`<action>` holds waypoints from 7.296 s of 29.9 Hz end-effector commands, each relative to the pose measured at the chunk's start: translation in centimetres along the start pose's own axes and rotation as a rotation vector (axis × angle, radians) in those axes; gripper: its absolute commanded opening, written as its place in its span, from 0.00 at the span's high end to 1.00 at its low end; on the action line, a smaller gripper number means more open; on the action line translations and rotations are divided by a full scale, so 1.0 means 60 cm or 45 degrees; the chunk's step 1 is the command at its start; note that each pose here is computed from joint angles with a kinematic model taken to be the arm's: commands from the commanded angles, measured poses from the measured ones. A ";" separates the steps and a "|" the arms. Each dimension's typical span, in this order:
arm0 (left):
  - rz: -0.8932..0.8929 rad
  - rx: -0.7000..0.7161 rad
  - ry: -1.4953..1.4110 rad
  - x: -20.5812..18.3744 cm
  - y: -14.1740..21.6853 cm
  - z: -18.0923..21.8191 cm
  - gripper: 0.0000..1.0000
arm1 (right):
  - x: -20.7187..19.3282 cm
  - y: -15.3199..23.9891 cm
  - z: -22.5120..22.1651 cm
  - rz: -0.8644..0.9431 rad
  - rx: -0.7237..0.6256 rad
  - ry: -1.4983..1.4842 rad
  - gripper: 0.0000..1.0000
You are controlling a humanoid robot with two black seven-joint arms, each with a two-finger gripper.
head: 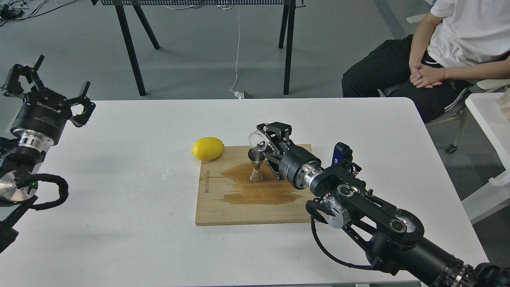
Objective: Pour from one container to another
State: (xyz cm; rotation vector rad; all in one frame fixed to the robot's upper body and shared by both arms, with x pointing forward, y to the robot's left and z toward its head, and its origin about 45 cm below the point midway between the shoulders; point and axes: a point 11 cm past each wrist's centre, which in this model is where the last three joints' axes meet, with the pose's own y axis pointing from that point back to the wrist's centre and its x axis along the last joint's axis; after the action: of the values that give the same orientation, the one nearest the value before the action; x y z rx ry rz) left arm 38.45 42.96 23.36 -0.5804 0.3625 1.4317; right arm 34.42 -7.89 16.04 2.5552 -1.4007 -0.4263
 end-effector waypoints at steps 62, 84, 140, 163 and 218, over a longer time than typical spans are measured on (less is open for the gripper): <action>0.017 -0.009 0.009 0.007 0.009 -0.004 0.00 | -0.002 -0.015 0.001 0.034 0.051 0.720 0.72; 0.021 -0.019 0.010 0.009 0.012 -0.005 0.00 | 0.013 -0.005 0.011 0.065 0.078 0.923 0.72; 0.010 -0.036 0.059 -0.004 0.002 -0.018 0.00 | 0.387 0.223 0.145 0.425 0.356 -1.867 0.71; 0.017 -0.031 0.057 -0.001 0.006 -0.020 0.00 | 0.355 0.204 0.217 0.375 0.339 -1.918 0.66; 0.016 -0.032 0.049 0.001 0.007 -0.015 0.00 | 0.342 0.187 0.174 0.284 0.352 -1.870 0.03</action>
State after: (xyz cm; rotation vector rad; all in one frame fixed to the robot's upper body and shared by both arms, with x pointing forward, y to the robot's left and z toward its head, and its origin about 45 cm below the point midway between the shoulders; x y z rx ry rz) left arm 38.18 42.47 22.57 -0.6299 0.3782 1.4402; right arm 32.18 -31.61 5.04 1.8665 -2.1374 -2.5165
